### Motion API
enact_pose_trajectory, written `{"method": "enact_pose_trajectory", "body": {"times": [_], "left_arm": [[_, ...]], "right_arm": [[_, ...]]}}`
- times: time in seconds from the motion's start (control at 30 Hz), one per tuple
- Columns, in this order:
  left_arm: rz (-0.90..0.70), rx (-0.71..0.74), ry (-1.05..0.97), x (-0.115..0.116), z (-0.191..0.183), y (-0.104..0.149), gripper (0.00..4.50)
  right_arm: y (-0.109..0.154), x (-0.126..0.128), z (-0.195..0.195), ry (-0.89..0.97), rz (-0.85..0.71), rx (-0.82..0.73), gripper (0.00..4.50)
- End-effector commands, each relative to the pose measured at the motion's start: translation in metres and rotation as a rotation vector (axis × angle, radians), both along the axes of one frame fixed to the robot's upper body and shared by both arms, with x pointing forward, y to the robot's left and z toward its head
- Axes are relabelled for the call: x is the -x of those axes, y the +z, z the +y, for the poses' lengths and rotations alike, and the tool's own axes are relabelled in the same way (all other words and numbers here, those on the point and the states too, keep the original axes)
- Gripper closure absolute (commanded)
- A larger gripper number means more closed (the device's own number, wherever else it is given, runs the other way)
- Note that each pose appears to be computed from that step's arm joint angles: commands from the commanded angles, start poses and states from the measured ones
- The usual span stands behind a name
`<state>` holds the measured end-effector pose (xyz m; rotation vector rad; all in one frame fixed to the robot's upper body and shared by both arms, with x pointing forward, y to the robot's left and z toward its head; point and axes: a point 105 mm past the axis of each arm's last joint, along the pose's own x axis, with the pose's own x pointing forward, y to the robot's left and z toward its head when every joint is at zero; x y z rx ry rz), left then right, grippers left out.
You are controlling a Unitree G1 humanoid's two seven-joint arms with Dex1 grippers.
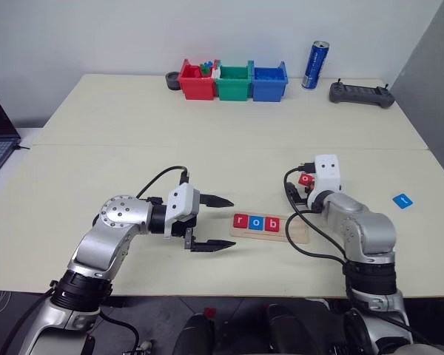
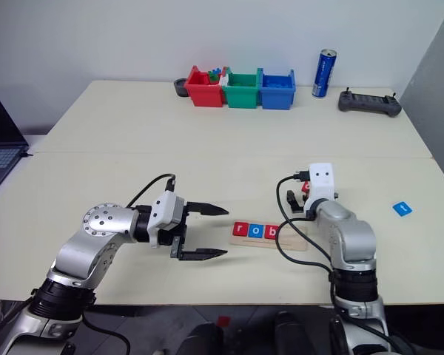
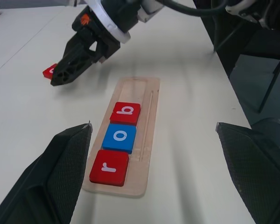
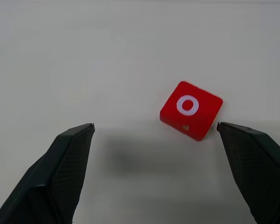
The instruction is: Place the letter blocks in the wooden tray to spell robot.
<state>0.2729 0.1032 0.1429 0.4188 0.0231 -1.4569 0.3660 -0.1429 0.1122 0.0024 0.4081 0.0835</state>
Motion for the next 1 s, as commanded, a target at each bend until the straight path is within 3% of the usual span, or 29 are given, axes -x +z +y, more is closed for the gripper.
{"method": "enact_pose_trajectory", "body": {"times": [0.03, 0.2, 0.5, 0.6, 0.83, 1.0], "left_arm": [[-0.046, 0.009, -0.013, -0.001, -0.001, 0.013, 0.0], [-0.048, 0.009, -0.015, -0.001, -0.001, 0.014, 0.0], [-0.048, 0.008, -0.009, -0.001, 0.0, 0.014, 0.0], [-0.047, 0.008, -0.006, -0.001, 0.0, 0.014, 0.0], [-0.05, 0.011, 0.001, -0.003, 0.0, 0.013, 0.0], [-0.051, 0.014, -0.003, -0.004, -0.002, 0.013, 0.0]], "right_arm": [[0.007, -0.003, -0.007, -0.089, -0.041, 0.013, 0.02], [-0.006, -0.009, -0.02, -0.2, -0.013, 0.005, 0.02], [-0.017, -0.026, -0.013, -0.219, 0.019, -0.048, 0.02], [-0.016, -0.025, -0.014, -0.223, 0.018, -0.05, 0.64], [-0.016, -0.021, -0.01, -0.184, 0.015, -0.048, 3.06], [-0.011, -0.012, -0.014, -0.135, 0.013, -0.011, 3.05]]}}
